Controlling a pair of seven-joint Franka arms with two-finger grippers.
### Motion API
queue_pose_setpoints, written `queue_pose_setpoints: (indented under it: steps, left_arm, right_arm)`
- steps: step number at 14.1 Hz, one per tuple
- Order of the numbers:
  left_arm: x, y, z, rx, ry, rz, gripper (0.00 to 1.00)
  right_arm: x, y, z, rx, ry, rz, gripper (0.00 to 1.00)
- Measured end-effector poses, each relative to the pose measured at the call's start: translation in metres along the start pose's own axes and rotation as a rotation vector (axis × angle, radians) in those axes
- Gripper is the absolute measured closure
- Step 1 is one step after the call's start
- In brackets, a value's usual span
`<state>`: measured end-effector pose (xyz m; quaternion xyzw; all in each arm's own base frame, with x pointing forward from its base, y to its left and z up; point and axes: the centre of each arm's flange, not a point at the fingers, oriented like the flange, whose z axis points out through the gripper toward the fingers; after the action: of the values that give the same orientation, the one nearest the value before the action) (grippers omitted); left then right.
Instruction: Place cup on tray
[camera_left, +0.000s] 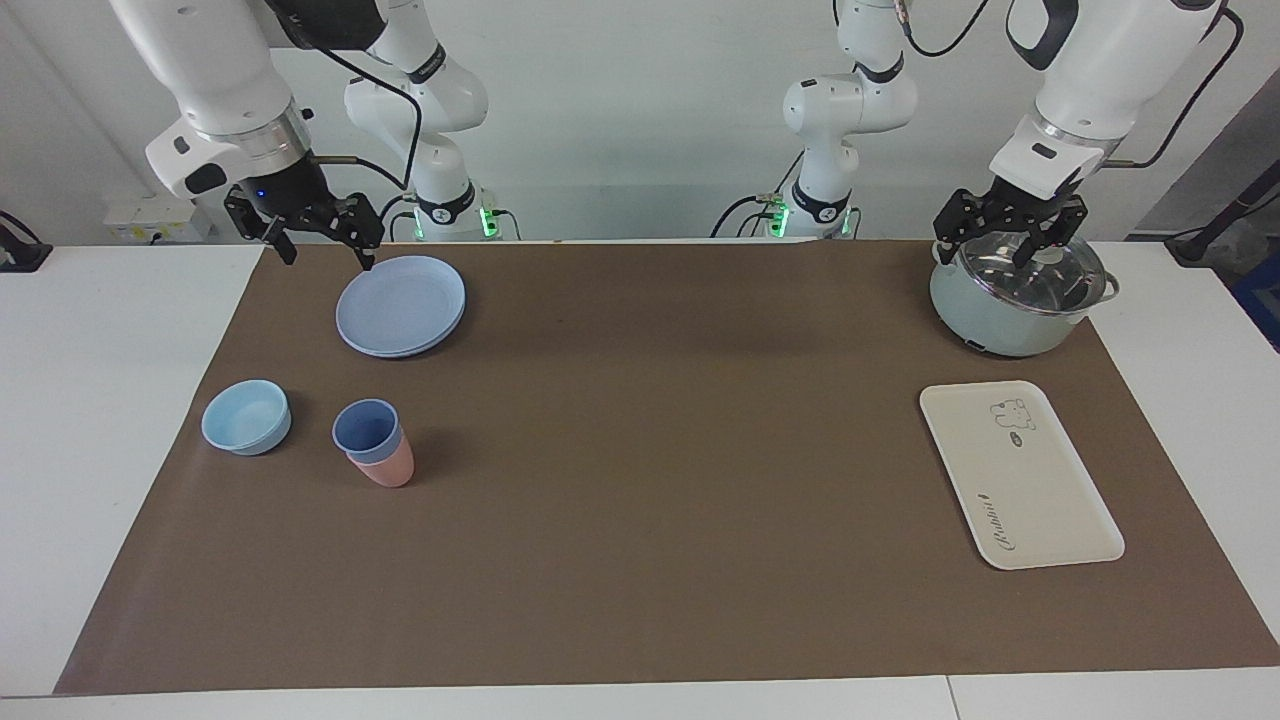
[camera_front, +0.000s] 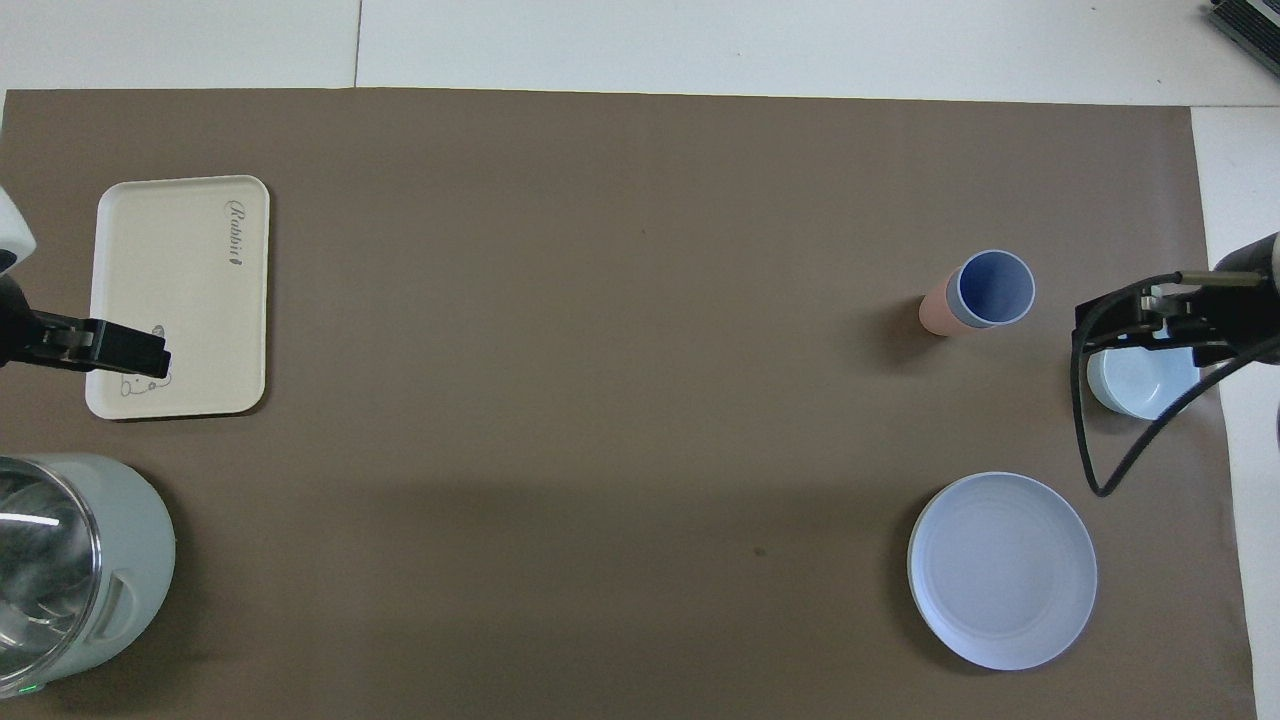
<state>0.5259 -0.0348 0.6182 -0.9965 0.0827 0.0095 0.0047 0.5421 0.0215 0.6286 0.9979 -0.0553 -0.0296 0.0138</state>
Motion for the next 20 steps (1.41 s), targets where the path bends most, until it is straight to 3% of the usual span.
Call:
queue_pose_setpoints:
  steps: [6, 8, 11, 15, 20]
  left_arm:
    - [0.000, 0.000, 0.000, 0.000, 0.000, 0.000, 0.00]
    - [0.000, 0.000, 0.000, 0.000, 0.000, 0.000, 0.00]
    - [0.000, 0.000, 0.000, 0.000, 0.000, 0.000, 0.00]
    - [0.000, 0.000, 0.000, 0.000, 0.000, 0.000, 0.00]
    - [0.000, 0.000, 0.000, 0.000, 0.000, 0.000, 0.00]
  right_arm:
    - [-0.003, -0.004, -0.003, 0.000, 0.003, -0.008, 0.00]
    - [-0.011, -0.002, -0.006, -0.004, -0.025, -0.008, 0.00]
    - [-0.010, 0.001, -0.011, 0.002, 0.005, 0.003, 0.03]
    - [0.014, 0.041, 0.008, 0.058, 0.000, 0.231, 0.05]
    - [0.085, 0.081, 0.062, 0.075, -0.046, 0.532, 0.05]
